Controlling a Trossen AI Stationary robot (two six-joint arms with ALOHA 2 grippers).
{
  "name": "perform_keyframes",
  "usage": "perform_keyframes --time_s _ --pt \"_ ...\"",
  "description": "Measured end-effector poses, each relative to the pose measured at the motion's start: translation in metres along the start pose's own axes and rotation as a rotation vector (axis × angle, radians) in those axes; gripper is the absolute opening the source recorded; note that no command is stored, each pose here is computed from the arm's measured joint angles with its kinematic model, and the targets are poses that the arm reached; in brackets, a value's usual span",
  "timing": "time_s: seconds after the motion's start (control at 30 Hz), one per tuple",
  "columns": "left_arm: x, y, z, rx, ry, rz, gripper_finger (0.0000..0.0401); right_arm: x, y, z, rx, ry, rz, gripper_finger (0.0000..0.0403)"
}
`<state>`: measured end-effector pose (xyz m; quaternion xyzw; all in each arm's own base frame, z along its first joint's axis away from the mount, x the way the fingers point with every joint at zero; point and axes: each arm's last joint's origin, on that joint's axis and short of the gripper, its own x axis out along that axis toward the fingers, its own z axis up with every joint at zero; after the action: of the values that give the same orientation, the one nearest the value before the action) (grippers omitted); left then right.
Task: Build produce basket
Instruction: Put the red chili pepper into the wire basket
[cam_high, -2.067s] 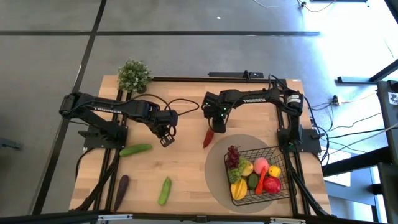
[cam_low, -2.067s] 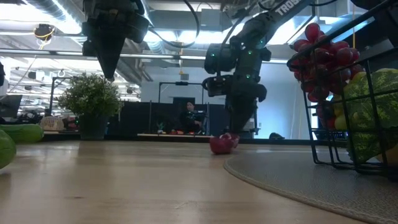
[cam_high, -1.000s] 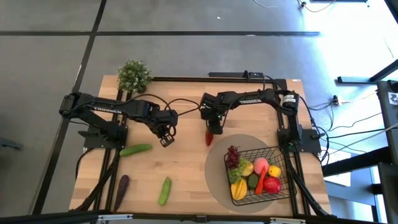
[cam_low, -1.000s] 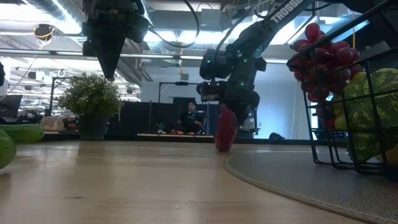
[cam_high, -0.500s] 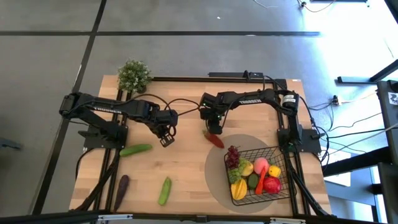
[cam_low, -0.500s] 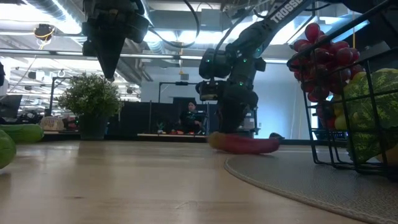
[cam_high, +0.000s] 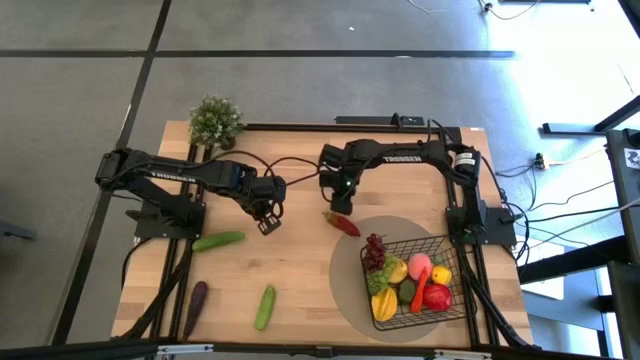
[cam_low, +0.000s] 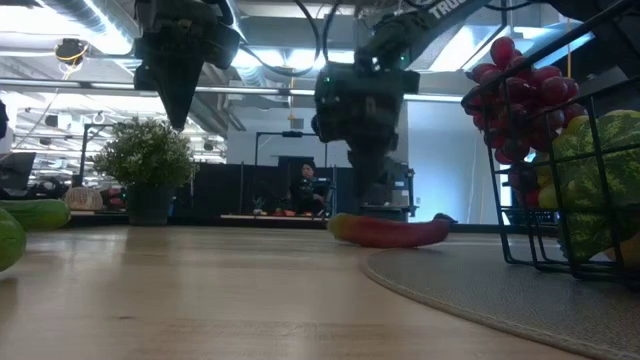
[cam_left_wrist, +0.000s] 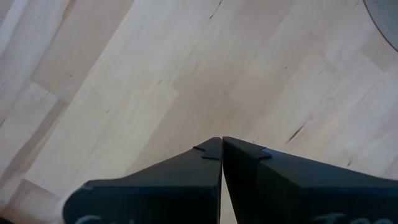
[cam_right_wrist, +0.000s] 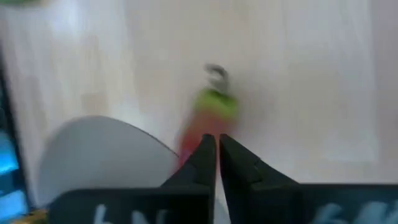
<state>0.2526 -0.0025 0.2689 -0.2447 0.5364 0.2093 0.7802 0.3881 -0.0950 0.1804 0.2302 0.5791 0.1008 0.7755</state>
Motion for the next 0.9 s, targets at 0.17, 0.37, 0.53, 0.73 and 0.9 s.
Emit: perform_keyframes --time_s 0.17,0.37,0.53,0.73,0.9 --pt "0.0 0.0 0.0 0.0 -0.009 0.012 0.0005 0.008 0.015 0.006 -0.019 -0.038 -0.034 0.0067" --pt "0.0 0.0 0.0 0.002 -0.01 0.015 0.0005 0.021 0.038 0.012 -0.166 -0.085 -0.167 0.0138" --pt "0.0 0.0 0.0 0.031 -0.01 0.015 0.0001 0.029 0.053 0.015 -0.271 -0.125 -0.238 0.0159" --pt "0.0 0.0 0.0 0.049 -0.01 0.015 0.0006 0.035 0.051 0.014 -0.241 -0.112 -0.339 0.016" --pt "0.0 0.0 0.0 0.052 -0.01 0.015 0.0005 0.045 0.046 0.014 -0.183 -0.093 -0.339 0.016"
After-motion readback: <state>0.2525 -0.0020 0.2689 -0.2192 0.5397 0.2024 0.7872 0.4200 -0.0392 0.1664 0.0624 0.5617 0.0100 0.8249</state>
